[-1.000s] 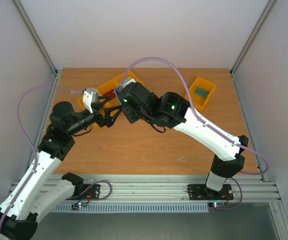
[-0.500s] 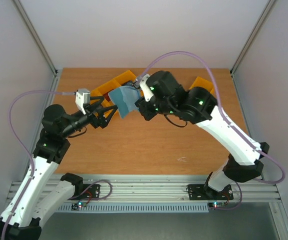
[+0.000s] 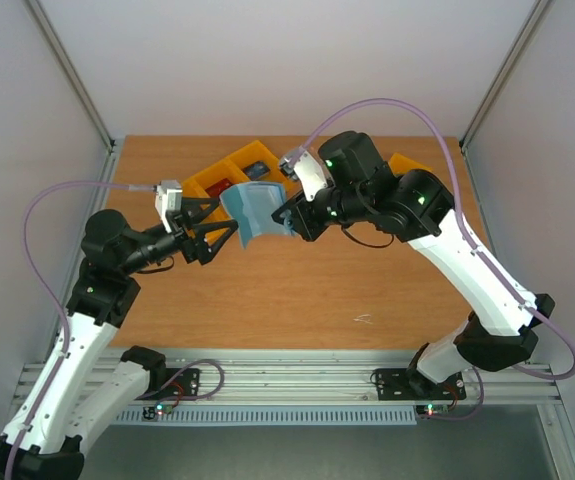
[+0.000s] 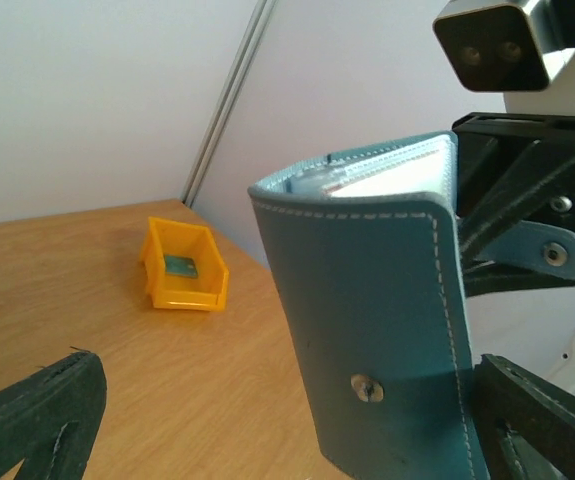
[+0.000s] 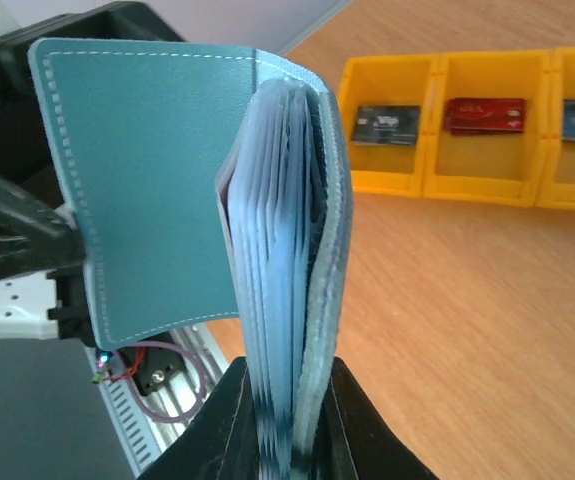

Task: Take the credit cards out of the card holder

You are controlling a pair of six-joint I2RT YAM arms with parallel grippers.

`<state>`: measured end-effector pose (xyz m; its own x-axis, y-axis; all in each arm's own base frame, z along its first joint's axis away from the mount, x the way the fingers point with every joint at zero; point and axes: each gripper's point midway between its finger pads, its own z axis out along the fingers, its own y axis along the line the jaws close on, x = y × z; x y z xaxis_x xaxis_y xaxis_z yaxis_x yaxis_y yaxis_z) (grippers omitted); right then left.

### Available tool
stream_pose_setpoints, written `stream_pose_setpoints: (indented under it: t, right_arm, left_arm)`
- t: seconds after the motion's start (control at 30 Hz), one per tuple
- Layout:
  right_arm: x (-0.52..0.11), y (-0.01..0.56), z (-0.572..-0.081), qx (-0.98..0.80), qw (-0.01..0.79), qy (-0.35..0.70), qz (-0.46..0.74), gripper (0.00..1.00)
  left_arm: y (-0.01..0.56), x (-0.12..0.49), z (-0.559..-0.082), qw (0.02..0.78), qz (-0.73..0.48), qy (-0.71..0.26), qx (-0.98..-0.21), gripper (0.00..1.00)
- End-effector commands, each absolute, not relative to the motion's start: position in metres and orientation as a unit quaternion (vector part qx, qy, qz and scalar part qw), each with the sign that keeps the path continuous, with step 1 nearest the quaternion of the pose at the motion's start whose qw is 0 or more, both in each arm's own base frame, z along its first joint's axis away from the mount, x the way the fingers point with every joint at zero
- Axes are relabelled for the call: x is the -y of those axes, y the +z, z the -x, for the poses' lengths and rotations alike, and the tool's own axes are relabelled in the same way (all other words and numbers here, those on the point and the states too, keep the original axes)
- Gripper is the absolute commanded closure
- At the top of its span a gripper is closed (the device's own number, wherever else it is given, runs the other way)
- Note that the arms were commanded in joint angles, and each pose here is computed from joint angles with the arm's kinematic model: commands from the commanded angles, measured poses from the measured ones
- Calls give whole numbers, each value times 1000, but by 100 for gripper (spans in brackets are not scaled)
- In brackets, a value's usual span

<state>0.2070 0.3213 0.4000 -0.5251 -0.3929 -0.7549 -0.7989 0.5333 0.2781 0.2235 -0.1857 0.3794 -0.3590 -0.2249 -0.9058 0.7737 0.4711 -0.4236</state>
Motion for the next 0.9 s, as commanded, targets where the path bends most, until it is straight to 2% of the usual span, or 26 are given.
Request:
stream_pose_setpoints:
  t: [0.0, 0.13, 0.27, 0.53, 0.73, 0.87]
  right_arm:
    - [-311, 425, -206, -807, 345, 338, 341, 99]
    - [-245, 392, -275, -898, 385, 91, 191, 99]
    - [-252, 385, -279, -899, 391, 14, 196, 99]
    - [-317, 385, -255, -874, 379, 100, 288, 99]
    - [-349, 409, -219, -819, 373, 235, 367, 99]
    - [-358, 425, -185, -769, 335, 355, 413, 99]
  left_arm:
    - [366, 186, -229, 504, -194, -482, -690, 1]
    - [375, 192, -221, 498, -215, -503, -673, 1]
    - [365, 187, -234, 494, -177, -492, -695, 1]
    - [340, 179, -253, 477, -120, -469, -733, 1]
    - [320, 175, -257, 459, -93, -460, -754, 1]
    - [337, 184, -244, 472, -138, -490, -720, 1]
